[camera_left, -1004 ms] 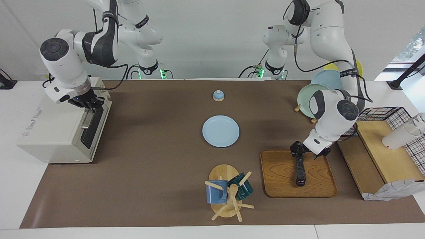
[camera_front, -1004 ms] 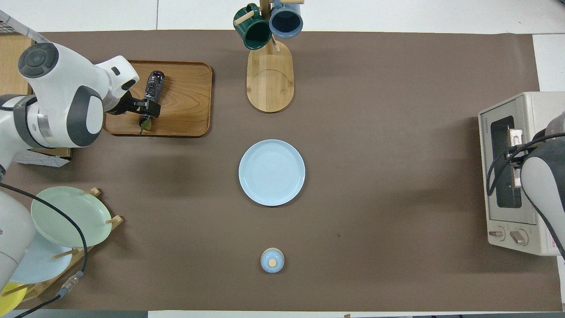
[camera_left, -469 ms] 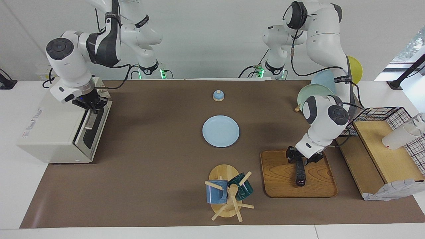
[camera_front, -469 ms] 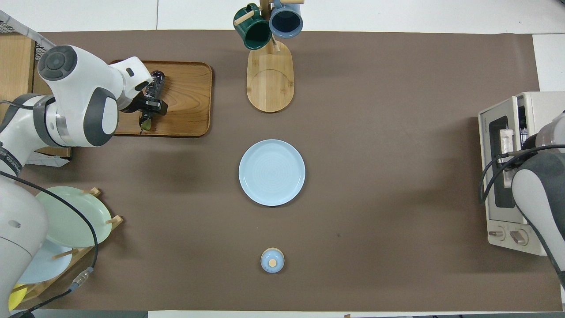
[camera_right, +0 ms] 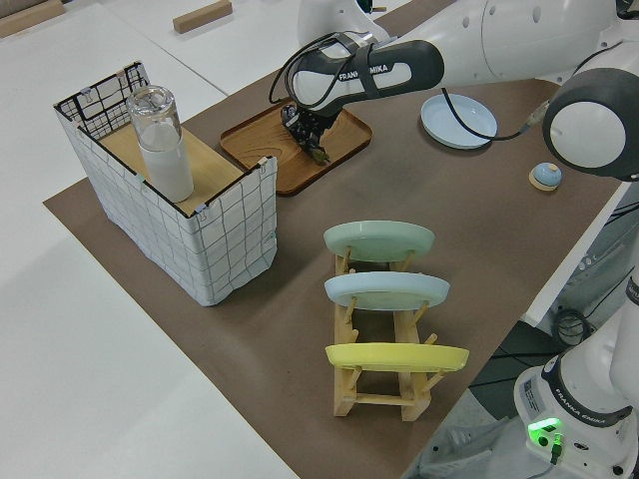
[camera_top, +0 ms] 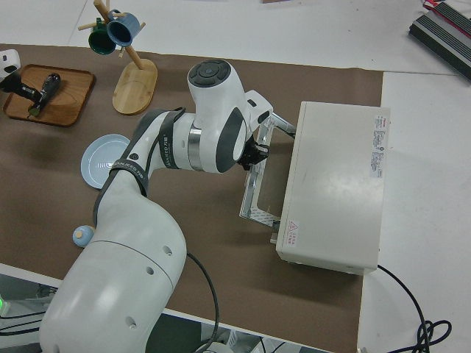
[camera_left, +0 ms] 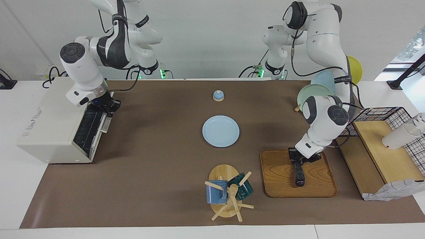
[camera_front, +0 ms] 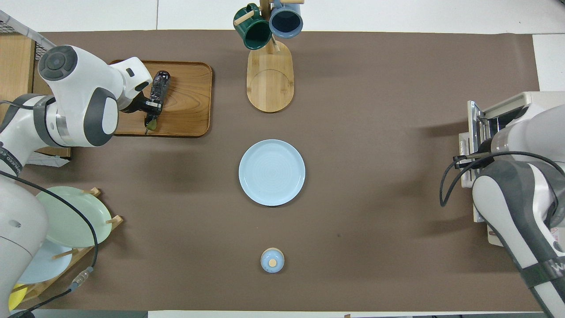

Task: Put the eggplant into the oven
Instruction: 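Pull the oven door open with the right gripper while the left gripper grasps the eggplant, then carry the eggplant with the left gripper and lower it onto the blue plate, then open the left gripper and withdraw while the right gripper reaches the plate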

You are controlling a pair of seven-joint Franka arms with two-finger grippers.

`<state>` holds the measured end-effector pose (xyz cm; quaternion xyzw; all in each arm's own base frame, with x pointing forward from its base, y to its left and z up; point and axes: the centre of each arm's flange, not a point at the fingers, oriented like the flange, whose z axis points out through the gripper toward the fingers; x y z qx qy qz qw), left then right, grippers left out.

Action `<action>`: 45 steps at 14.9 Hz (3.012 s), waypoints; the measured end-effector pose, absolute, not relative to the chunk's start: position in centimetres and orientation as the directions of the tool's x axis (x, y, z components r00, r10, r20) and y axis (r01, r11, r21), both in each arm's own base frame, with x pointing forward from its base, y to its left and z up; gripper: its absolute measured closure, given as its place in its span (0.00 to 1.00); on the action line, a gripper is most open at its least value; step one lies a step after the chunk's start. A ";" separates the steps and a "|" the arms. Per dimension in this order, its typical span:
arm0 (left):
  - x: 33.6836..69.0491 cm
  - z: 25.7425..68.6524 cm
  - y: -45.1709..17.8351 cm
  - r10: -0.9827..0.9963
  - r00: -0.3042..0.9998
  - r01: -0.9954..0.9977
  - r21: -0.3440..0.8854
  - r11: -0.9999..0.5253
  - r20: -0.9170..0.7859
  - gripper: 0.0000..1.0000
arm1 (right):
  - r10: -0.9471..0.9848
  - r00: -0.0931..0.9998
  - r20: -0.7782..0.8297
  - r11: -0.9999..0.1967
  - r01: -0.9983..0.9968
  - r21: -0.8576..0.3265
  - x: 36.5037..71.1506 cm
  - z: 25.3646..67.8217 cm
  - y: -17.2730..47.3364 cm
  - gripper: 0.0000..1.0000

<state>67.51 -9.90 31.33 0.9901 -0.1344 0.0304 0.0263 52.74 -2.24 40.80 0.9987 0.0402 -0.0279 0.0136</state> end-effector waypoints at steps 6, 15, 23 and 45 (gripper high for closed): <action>67.0 33.9 -10.1 -0.231 0.972 -0.234 0.093 -0.968 0.045 0.72 | 0.092 0.996 0.004 -0.996 0.092 0.021 53.7 35.3 0.6 0.99; 58.1 46.7 -22.1 -0.081 0.994 -0.069 0.167 -0.983 -0.069 0.72 | 0.031 1.000 0.005 -1.000 0.031 -0.001 54.0 32.4 2.3 0.99; 44.6 36.7 -39.0 -0.024 0.999 -0.017 0.164 -0.986 -0.037 0.72 | 0.083 0.996 0.023 -0.996 0.084 -0.025 56.1 37.2 7.6 0.99; 60.4 48.7 -14.0 0.038 0.999 0.037 0.128 -0.991 0.005 0.00 | 0.104 0.994 0.022 -0.994 0.105 -0.043 57.0 42.7 39.3 0.76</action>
